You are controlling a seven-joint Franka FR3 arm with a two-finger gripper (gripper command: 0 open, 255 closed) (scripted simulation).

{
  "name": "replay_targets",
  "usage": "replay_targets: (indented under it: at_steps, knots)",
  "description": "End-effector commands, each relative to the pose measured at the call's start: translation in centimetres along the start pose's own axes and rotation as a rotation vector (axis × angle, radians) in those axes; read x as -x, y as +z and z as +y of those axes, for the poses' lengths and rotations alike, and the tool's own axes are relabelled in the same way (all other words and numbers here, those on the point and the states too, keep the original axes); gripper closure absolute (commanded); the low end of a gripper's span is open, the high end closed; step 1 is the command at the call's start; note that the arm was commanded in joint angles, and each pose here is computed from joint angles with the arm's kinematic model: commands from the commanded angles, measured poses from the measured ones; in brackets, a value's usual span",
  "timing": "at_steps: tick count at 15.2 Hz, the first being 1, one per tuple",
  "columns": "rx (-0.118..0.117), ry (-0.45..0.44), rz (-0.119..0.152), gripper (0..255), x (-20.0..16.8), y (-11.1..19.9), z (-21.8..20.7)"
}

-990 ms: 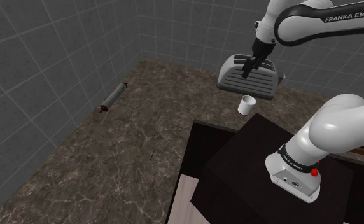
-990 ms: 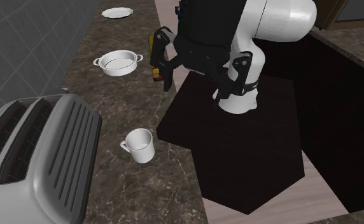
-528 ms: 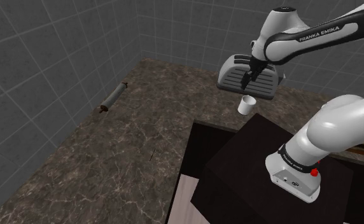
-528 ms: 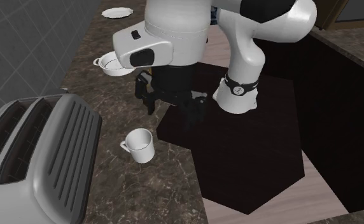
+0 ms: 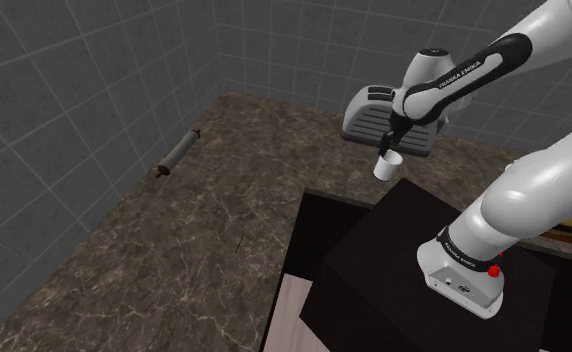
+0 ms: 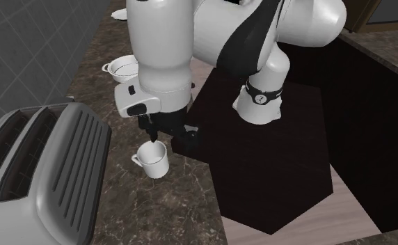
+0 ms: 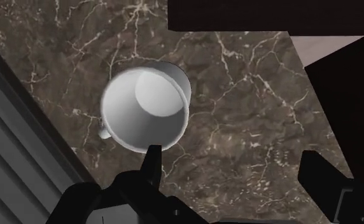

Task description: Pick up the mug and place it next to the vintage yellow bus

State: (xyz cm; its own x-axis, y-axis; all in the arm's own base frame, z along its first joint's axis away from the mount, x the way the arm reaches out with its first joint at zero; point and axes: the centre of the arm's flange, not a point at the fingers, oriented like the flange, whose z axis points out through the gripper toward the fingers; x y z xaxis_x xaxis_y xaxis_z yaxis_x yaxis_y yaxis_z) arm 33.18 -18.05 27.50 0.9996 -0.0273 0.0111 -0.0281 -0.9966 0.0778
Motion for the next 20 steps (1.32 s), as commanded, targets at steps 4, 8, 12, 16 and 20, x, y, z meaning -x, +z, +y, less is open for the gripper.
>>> replay_targets:
  at_steps: [4, 8, 12, 16, 20]
  knots:
    - [-0.009, 0.0, -0.021, 0, -0.2, 6.1, 2.7]
    - [-0.011, 0.0, -0.025, 0, -0.1, 8.7, 3.2]
    - [-0.011, 0.0, -0.025, 0, 0.0, 10.9, 3.2]
    - [-0.011, 0.0, -0.025, 0, 0.0, 11.2, 3.2]
    - [-0.011, 0.0, -0.025, 0, 0.0, 11.2, 3.2]
